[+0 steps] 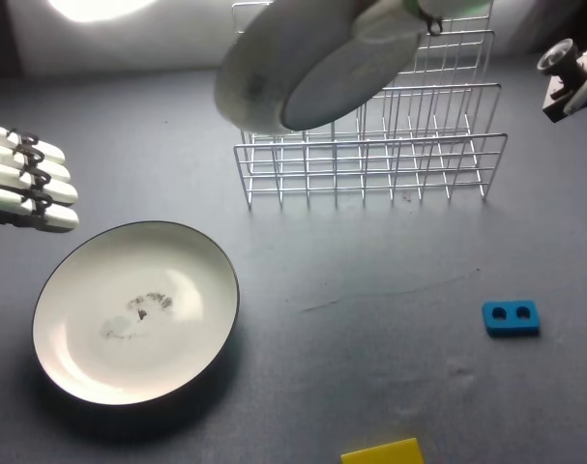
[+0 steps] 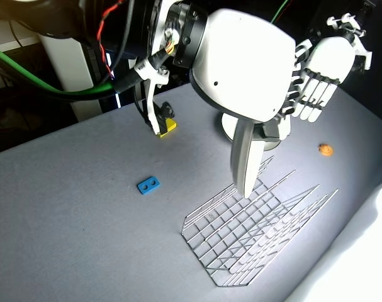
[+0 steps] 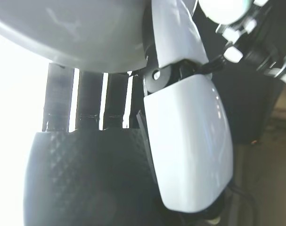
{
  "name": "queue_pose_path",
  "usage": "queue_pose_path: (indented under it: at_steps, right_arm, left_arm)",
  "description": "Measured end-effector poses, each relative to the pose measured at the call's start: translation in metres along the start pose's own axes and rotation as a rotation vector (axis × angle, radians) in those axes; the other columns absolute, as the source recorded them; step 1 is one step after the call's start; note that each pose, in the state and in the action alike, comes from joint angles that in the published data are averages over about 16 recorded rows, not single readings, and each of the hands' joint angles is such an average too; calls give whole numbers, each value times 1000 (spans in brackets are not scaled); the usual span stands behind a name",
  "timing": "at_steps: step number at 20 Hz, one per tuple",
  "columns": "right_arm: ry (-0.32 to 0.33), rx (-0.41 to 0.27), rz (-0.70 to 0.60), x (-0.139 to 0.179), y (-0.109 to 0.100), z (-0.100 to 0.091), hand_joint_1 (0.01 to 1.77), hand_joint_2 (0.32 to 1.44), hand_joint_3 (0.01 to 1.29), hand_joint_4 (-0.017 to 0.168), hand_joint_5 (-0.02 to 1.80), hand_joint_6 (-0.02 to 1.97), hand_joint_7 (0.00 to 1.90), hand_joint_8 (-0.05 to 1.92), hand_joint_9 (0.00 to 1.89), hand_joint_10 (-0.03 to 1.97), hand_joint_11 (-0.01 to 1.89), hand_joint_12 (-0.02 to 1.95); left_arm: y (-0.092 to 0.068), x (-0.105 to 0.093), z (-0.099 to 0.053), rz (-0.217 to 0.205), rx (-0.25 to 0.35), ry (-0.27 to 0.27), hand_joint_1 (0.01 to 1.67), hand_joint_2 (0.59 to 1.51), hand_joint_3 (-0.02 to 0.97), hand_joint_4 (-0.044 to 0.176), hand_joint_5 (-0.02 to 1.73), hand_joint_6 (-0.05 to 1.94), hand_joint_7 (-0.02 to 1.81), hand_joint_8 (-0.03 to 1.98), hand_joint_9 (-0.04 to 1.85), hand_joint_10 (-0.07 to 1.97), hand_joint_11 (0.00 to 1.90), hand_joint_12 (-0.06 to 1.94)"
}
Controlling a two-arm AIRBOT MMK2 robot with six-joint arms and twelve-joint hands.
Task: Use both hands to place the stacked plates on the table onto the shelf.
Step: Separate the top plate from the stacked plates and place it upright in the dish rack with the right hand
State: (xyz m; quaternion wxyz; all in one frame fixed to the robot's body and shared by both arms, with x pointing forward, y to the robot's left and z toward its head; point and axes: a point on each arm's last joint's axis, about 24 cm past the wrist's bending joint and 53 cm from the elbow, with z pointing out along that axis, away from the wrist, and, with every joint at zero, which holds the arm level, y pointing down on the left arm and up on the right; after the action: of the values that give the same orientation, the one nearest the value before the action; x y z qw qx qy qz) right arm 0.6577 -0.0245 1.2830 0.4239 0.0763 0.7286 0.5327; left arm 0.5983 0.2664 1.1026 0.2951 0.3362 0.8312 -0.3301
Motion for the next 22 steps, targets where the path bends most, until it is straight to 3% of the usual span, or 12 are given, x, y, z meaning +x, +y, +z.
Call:
queue_pose_path:
  at_steps: [11, 22]
  right_arm:
    - [-93, 59, 189, -47, -27, 0, 1374, 1000, 13, -9, 874, 952, 1016, 917, 1012, 1062, 862, 1207]
    - [-157, 153, 348, -76, -71, 7, 1380, 1005, 13, -9, 877, 951, 1019, 905, 1016, 1066, 871, 1181]
  left_arm:
    - [-4, 21, 14, 3, 20, 62, 15, 1142, 19, 2, 51, 7, 19, 1, 20, 2, 14, 8]
    - [-5, 32, 24, 9, 30, 93, 14, 1147, 18, 2, 55, 7, 21, 0, 20, 2, 14, 8]
